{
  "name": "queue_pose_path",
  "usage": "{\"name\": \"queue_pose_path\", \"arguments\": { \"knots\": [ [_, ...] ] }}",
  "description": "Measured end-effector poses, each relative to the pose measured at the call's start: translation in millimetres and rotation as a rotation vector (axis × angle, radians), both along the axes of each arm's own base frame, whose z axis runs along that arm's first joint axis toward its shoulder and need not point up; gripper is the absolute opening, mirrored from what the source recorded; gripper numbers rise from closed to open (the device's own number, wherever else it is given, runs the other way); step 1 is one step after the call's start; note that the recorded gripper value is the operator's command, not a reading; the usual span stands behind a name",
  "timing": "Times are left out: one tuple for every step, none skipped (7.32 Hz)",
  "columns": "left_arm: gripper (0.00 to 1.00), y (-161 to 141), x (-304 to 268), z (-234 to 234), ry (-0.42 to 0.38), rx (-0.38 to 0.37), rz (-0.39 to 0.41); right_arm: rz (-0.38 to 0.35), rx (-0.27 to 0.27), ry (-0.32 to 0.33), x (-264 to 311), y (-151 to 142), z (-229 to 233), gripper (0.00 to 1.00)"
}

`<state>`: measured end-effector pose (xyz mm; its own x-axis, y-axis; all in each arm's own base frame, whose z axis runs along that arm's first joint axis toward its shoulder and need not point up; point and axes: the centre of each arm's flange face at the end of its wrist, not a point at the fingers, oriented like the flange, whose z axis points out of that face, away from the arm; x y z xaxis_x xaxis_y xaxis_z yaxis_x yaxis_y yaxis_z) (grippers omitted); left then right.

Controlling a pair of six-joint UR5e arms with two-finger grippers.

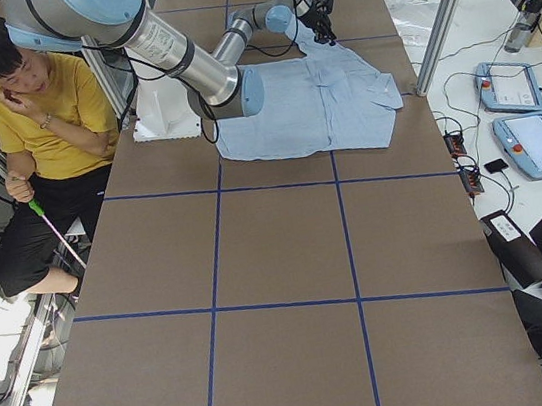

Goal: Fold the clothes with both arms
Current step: 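Carry the sleeve with the right gripper across the shirt body toward the collar, then release the sleeve and raise the right gripper away from the shirt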

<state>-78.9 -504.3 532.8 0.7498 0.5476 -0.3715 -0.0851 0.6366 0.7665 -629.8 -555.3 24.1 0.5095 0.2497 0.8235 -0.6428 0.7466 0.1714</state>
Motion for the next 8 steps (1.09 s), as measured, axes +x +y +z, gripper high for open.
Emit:
{"name": "queue_pose_path", "arguments": {
  "knots": [
    [1.0, 1.0, 0.1, 1.0, 0.0, -0.002, 0.001, -0.003, -0.011, -0.001, -3.2, -0.8, -5.6, 1.0],
    [1.0, 2.2, 0.1, 2.0, 0.0, -0.003, 0.001, -0.007, -0.019, -0.002, -3.1, -1.9, -8.8, 1.0],
    [1.0, 2.9, 0.2, 2.0, 0.001, -0.003, 0.002, -0.014, -0.043, 0.01, 4.7, -10.3, -7.4, 1.0],
    [1.0, 2.8, 2.0, 0.6, 0.0, 0.006, 0.005, -0.035, -0.092, 0.022, 24.3, -29.4, 1.1, 1.0],
    [1.0, 2.6, 12.7, 0.4, -0.001, 0.027, 0.027, -0.08, -0.138, 0.03, 58.6, -56.7, 22.7, 1.0],
    [1.0, 2.2, 32.2, 2.8, 0.001, 0.044, 0.064, -0.146, -0.143, 0.047, 102.5, -79.2, 55.1, 1.0],
    [1.0, 1.5, 52.9, 5.1, 0.015, 0.036, 0.093, -0.226, -0.127, 0.06, 157.6, -93.4, 96.3, 1.0],
    [1.0, 3.8, 78.1, 8.6, 0.056, -0.004, 0.101, -0.312, -0.091, 0.073, 225.4, -97.9, 143.4, 1.0]
  ]
}}
